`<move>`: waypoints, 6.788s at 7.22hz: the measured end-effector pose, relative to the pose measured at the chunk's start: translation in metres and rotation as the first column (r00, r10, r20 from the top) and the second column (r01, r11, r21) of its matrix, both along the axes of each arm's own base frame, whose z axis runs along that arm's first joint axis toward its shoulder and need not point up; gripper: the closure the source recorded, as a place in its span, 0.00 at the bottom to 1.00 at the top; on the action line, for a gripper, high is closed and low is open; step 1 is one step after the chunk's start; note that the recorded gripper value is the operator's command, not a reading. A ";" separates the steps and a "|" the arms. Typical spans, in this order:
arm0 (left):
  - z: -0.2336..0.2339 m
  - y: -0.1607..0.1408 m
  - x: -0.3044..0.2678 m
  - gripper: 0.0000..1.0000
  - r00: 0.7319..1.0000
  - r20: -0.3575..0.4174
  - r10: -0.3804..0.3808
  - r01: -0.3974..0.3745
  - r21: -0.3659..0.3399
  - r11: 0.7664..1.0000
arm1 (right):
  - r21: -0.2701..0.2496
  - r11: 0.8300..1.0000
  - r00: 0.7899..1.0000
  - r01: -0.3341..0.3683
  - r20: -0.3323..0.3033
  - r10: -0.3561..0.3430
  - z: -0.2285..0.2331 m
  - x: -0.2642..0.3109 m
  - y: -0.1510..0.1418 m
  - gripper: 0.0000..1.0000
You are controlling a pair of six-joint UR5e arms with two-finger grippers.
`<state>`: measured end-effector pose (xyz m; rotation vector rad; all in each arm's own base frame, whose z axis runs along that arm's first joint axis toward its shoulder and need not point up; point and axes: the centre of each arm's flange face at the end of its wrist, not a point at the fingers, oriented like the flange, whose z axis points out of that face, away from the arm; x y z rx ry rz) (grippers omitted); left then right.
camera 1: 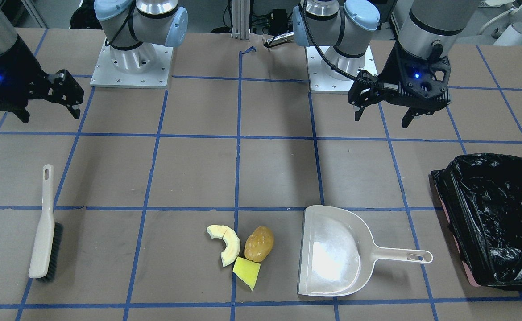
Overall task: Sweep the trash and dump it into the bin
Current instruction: 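Move the right gripper above the white brush handle, then lower the right gripper onto the brush while the left descends to the dustpan, then close the left gripper on the dustpan handle and the right on the brush handle, then carry the brush with the right gripper toward the potato and peel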
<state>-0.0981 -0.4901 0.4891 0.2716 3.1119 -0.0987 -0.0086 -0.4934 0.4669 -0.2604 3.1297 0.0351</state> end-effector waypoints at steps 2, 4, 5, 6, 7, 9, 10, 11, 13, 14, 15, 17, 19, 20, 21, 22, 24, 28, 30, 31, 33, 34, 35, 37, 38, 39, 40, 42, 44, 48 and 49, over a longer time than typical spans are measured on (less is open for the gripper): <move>-0.007 -0.007 0.004 0.00 0.996 0.009 -0.086 0.086 0.010 0.996 | 0.024 0.999 0.999 -0.030 0.017 0.029 -0.029 -0.047 -0.003 0.00; -0.035 -0.038 0.040 0.00 0.957 0.014 -0.289 0.289 0.022 0.957 | 0.027 0.998 0.998 -0.063 0.013 0.063 -0.076 -0.068 -0.014 0.00; -0.059 -0.060 0.060 0.00 0.911 0.018 -0.413 0.412 0.019 0.911 | 0.043 0.996 0.997 -0.079 0.002 0.079 -0.096 -0.073 -0.017 0.00; -0.084 -0.084 0.073 0.00 0.826 0.035 -0.563 0.563 0.017 0.826 | 0.063 0.992 0.994 -0.111 -0.014 0.113 -0.118 -0.080 -0.025 0.00; -0.109 -0.105 0.082 0.00 0.707 0.060 -0.704 0.705 0.020 0.709 | 0.078 0.987 0.989 -0.141 -0.019 0.143 -0.136 -0.086 -0.032 0.00; -0.152 -0.139 0.095 0.00 0.453 0.081 -0.888 0.887 0.060 0.458 | 0.106 0.983 0.988 -0.152 -0.007 0.153 -0.162 -0.091 -0.040 0.09; -0.170 -0.154 0.100 0.00 0.338 0.066 -0.939 0.935 0.089 0.343 | 0.123 0.981 0.989 -0.147 0.006 0.148 -0.179 -0.094 -0.045 0.09; -0.189 -0.167 0.105 0.00 0.252 0.044 -0.967 0.960 0.115 0.256 | 0.141 0.981 0.991 -0.134 0.017 0.132 -0.198 -0.096 -0.051 0.09; -0.217 -0.182 0.109 0.02 0.191 0.024 -0.981 0.972 0.132 0.193 | 0.179 0.980 0.996 -0.087 0.029 0.083 -0.226 -0.098 -0.056 0.10; -0.225 -0.188 0.111 0.07 0.184 0.032 -0.982 0.973 0.133 0.187 | 0.192 0.979 0.998 -0.062 0.029 0.058 -0.233 -0.098 -0.056 0.17; -0.229 -0.192 0.112 0.10 0.181 0.038 -0.983 0.974 0.134 0.184 | 0.202 0.978 0.999 -0.044 0.029 0.040 -0.238 -0.098 -0.056 0.19; -0.238 -0.199 0.115 0.16 0.183 0.038 -0.982 0.973 0.133 0.187 | 0.210 0.977 0.999 -0.033 0.027 0.028 -0.241 -0.098 -0.055 0.26; -0.244 -0.201 0.118 0.48 0.188 0.032 -0.982 0.973 0.131 0.191 | 0.207 0.978 0.999 -0.029 0.025 0.025 -0.241 -0.098 -0.056 0.26; -0.244 -0.202 0.119 0.58 0.189 0.032 -0.981 0.973 0.131 0.192 | 0.203 0.979 0.999 -0.028 0.024 0.023 -0.240 -0.098 -0.057 0.26; -0.245 -0.202 0.119 0.68 0.190 0.032 -0.981 0.972 0.132 0.192 | 0.197 0.980 0.999 -0.027 0.026 0.022 -0.239 -0.098 -0.058 0.33; -0.245 -0.202 0.120 0.80 0.190 0.030 -0.981 0.972 0.132 0.192 | 0.193 0.981 0.999 -0.027 0.030 0.021 -0.239 -0.097 -0.059 0.36; -0.246 -0.201 0.119 0.93 0.190 0.029 -0.981 0.973 0.130 0.193 | 0.192 0.981 0.999 -0.027 0.036 0.021 -0.241 -0.097 -0.060 0.48; -0.239 -0.205 0.117 0.94 0.189 0.042 -0.981 0.972 0.133 0.193 | 0.190 0.981 0.999 -0.028 0.037 0.021 -0.240 -0.097 -0.061 0.58; -0.231 -0.208 0.109 0.94 0.180 0.051 -0.982 0.970 0.159 0.186 | 0.189 0.982 0.999 -0.028 0.036 0.021 -0.240 -0.097 -0.062 0.97; -0.231 -0.208 0.102 0.94 0.173 0.049 -0.984 0.969 0.170 0.179 | 0.192 0.981 0.999 -0.030 0.037 0.023 -0.240 -0.097 -0.062 1.00; -0.234 -0.206 0.093 0.94 0.165 0.033 -0.986 0.968 0.184 0.168 | 0.201 0.979 0.999 -0.032 0.033 0.026 -0.239 -0.097 -0.060 1.00; -0.236 -0.205 0.091 0.94 0.167 0.027 -0.986 0.967 0.190 0.169 | 0.202 0.979 0.999 -0.033 0.029 0.027 -0.237 -0.097 -0.060 1.00; -0.237 -0.205 0.089 0.94 0.167 0.024 -0.986 0.967 0.192 0.169 | 0.199 0.979 0.999 -0.032 0.027 0.028 -0.234 -0.094 -0.059 1.00; -0.237 -0.205 0.083 0.94 0.161 0.024 -0.987 0.967 0.194 0.163 | 0.187 0.982 1.000 0.018 0.012 -0.021 -0.224 -0.077 -0.060 1.00; -0.237 -0.205 0.081 0.94 0.159 0.025 -0.987 0.968 0.194 0.161 | 0.185 0.982 0.999 0.044 0.000 -0.045 -0.220 -0.055 -0.063 1.00; -0.236 -0.205 0.080 0.94 0.158 0.025 -0.987 0.968 0.195 0.160 | 0.185 0.979 0.997 0.079 -0.011 -0.078 -0.217 -0.030 -0.066 1.00; -0.237 -0.205 0.080 0.94 0.157 0.025 -0.987 0.968 0.195 0.158 | 0.187 0.973 0.991 0.133 -0.014 -0.133 -0.212 0.002 -0.070 1.00; -0.238 -0.205 0.079 0.94 0.155 0.023 -0.988 0.968 0.194 0.156 | 0.190 0.942 0.958 0.278 0.016 -0.286 -0.206 0.077 -0.071 1.00; -0.237 -0.205 0.078 0.94 0.152 0.025 -0.988 0.969 0.192 0.154 | 0.208 0.907 0.923 0.366 0.042 -0.382 -0.204 0.145 -0.063 1.00; -0.237 -0.205 0.078 0.94 0.150 0.024 -0.988 0.970 0.192 0.151 | 0.238 0.887 0.903 0.397 0.073 -0.424 -0.204 0.248 -0.033 1.00; -0.238 -0.205 0.078 0.94 0.149 0.023 -0.989 0.970 0.192 0.150 | 0.236 0.892 0.908 0.385 0.074 -0.412 -0.205 0.264 -0.027 1.00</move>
